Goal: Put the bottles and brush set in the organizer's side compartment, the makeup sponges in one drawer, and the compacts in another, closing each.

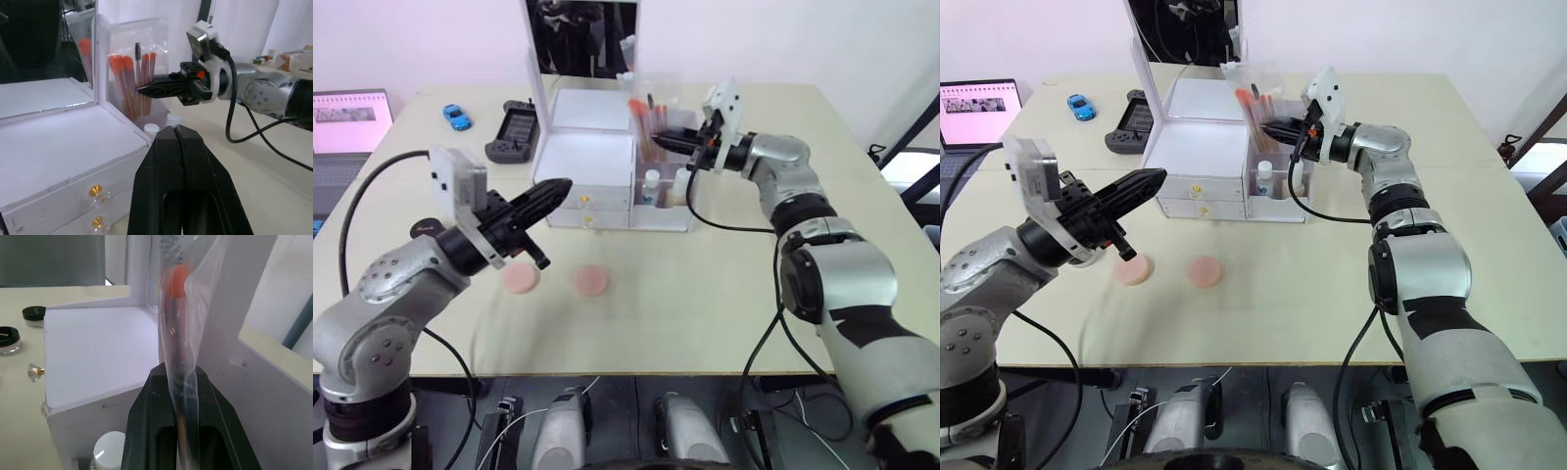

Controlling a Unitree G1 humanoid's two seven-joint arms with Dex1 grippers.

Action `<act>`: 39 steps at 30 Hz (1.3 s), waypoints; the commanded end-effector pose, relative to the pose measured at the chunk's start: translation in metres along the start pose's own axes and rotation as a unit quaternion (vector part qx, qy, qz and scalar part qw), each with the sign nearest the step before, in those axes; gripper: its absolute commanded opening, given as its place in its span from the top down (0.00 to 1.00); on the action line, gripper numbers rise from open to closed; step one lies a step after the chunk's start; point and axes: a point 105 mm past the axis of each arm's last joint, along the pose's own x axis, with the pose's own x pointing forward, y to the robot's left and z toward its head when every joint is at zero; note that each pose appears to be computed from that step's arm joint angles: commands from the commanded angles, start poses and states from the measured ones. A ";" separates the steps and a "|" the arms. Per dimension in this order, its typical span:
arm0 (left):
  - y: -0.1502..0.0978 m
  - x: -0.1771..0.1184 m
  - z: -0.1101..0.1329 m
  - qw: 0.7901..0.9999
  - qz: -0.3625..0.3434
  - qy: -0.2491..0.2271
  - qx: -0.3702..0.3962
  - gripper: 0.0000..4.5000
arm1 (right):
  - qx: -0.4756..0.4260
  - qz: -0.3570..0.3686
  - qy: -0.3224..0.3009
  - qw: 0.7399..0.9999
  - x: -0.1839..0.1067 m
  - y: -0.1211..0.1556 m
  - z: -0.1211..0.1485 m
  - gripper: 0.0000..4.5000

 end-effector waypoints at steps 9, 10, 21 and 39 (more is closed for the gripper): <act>-0.010 0.006 0.011 1.000 -0.021 -0.019 -0.001 1.00 | -0.083 0.004 0.038 0.996 0.014 0.002 0.010 0.74; -0.012 0.007 0.011 1.000 -0.025 -0.019 -0.003 1.00 | -0.099 -0.001 0.040 0.994 0.014 0.001 0.012 0.63; -0.012 0.006 0.006 0.999 -0.034 -0.014 -0.010 1.00 | -0.141 -0.031 -0.002 0.989 -0.003 -0.015 0.037 0.00; 0.004 0.003 -0.001 0.999 -0.045 0.000 -0.011 1.00 | -0.090 0.134 -0.016 0.987 -0.046 0.053 0.078 0.21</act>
